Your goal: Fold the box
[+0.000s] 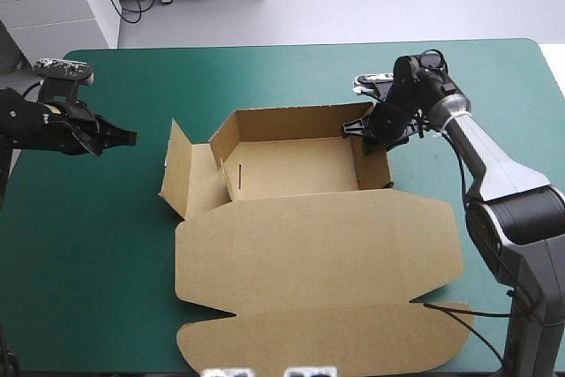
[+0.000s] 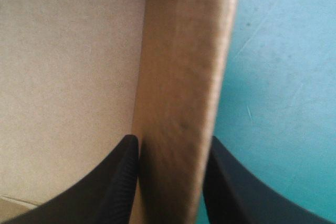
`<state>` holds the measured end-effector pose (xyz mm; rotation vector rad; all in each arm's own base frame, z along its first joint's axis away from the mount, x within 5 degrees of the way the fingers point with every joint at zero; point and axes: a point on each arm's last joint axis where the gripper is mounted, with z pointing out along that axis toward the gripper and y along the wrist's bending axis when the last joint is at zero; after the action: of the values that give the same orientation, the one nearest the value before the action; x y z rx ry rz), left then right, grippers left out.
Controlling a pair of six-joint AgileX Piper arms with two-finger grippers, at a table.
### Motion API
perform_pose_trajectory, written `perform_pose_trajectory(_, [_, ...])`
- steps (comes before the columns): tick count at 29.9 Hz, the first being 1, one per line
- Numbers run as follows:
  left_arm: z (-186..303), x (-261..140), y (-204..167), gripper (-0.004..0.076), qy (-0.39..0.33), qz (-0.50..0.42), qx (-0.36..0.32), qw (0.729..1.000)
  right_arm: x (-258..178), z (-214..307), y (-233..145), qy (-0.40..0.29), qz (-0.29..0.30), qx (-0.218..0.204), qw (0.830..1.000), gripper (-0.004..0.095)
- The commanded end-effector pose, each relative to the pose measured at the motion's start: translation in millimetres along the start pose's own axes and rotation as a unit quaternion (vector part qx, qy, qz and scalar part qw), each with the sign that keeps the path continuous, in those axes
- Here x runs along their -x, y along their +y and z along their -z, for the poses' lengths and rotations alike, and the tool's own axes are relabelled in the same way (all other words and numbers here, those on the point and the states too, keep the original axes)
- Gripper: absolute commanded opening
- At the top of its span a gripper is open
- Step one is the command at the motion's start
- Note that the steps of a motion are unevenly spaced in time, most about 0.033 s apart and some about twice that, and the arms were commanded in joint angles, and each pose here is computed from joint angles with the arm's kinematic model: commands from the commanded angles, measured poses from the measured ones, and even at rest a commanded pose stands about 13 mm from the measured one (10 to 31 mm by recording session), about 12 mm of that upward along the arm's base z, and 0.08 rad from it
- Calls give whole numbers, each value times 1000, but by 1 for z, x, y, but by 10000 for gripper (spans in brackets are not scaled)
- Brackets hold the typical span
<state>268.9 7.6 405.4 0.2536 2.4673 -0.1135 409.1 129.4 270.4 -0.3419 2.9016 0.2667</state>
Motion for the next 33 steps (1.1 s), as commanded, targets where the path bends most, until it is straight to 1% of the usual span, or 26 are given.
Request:
perform_pose_trajectory(1, [19,7,-5,-8,-49,-1,1,999,1,17,6,-20,21,19,999,332])
perform_pose_trajectory(3, [19,6,-5,-8,-44,-1,-1,999,2,14,6,-16,25,21,999,289])
perform_pose_trajectory(5, [19,4,-6,-8,-33,-1,-5,999,2,13,6,-16,25,23,999,209])
perform_pose_trajectory(7, [19,3,-6,-8,-32,-1,-5,999,2,13,6,-16,25,21,999,82])
perform_pose_trajectory(9, [19,4,-6,-8,-34,1,-5,999,2,13,6,-16,25,21,999,-22])
perform_pose_trajectory(12, [19,5,-5,-8,-40,8,-1,999,2,13,6,-19,25,21,999,-18])
perform_pose_trajectory(15, [19,7,0,-8,-55,21,27,998,2,19,6,-27,25,21,999,-18])
perform_pose_trajectory(17, [20,8,6,-8,-63,36,51,996,1,28,3,-41,21,22,999,-18])
perform_pose_trajectory(20, [23,9,17,-8,-79,64,62,993,0,45,-6,-64,16,30,997,-19])
perform_pose_trajectory(25, [31,2,45,-8,-95,124,79,985,-6,86,-27,-116,2,62,991,-19])
perform_pose_trajectory(28, [36,-2,58,-8,-106,152,79,980,-13,111,-43,-149,-16,88,985,-19])
perform_pose_trajectory(30, [38,-3,62,-8,-117,168,64,977,-17,125,-52,-171,-23,107,979,-19])
perform_pose_trajectory(33, [41,0,62,-8,-141,181,27,973,-22,146,-63,-207,-36,149,966,-19])
